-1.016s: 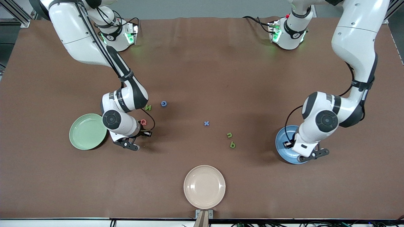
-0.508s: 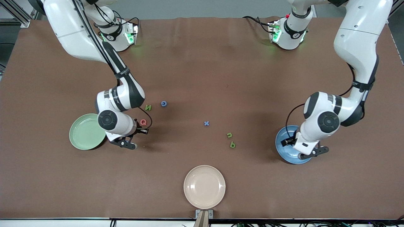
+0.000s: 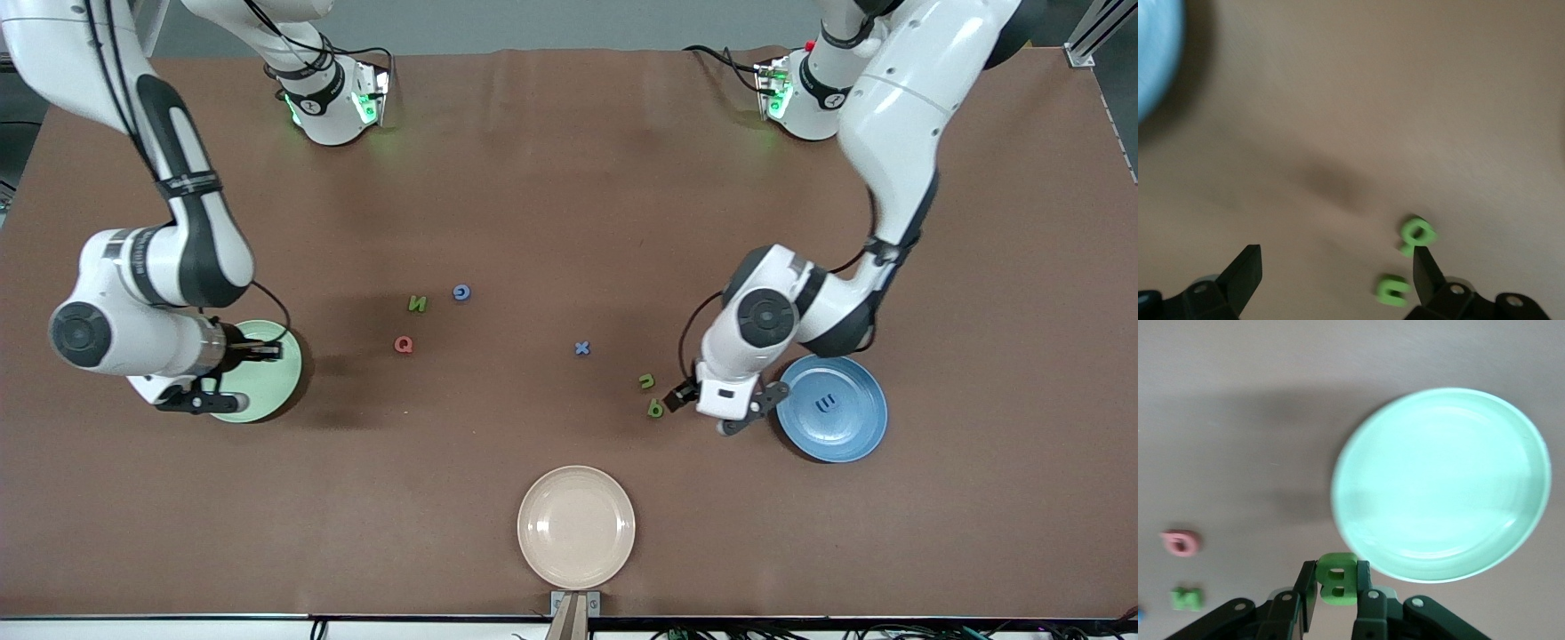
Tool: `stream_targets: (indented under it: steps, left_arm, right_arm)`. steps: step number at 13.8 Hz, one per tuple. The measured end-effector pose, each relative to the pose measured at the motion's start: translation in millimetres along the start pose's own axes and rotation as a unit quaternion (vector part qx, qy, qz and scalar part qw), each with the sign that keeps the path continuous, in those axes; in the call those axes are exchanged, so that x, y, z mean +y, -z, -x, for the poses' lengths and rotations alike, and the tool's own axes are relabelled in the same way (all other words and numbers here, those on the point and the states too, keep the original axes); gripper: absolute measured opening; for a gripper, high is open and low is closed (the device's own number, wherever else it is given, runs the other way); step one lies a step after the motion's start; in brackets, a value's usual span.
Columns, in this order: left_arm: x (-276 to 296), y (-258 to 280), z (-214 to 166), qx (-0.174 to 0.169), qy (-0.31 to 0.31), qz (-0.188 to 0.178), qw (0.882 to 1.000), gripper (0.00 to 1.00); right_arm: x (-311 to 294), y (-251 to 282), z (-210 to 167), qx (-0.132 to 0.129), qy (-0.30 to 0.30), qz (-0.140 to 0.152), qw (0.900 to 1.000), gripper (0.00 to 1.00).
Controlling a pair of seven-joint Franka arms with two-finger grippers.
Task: Sort upper and lower case letters into plates
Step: 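Grasp the green q with the left gripper while the right gripper reaches the pink Q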
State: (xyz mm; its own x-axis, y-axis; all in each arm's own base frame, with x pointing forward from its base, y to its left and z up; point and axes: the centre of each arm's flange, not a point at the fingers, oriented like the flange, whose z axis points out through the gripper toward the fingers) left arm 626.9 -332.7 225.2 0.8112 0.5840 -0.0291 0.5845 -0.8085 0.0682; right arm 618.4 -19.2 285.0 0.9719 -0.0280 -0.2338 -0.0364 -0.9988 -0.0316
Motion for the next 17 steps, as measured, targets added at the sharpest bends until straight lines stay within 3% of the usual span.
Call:
stream_targets:
  steps: [7, 14, 16, 17]
  left_arm:
    - [20, -29, -13, -0.006, 0.152, 0.011, 0.988, 1.00]
    - [42, -40, 7, -0.003, 0.151, -0.004, 0.989, 0.93]
    - [45, -38, 1, -0.003, 0.154, -0.009, 0.988, 0.93]
    - [47, -38, 0, -0.003, 0.155, -0.008, 0.988, 0.88]
  right_arm:
    - [35, -58, -1, 0.033, 0.023, -0.004, 0.999, 0.28]
    - [36, -93, -5, 0.026, 0.023, -0.006, 0.999, 0.28]
    - [35, -95, -5, 0.024, 0.023, -0.006, 0.999, 0.31]
    - [35, -95, -5, 0.025, 0.023, -0.006, 0.999, 0.39]
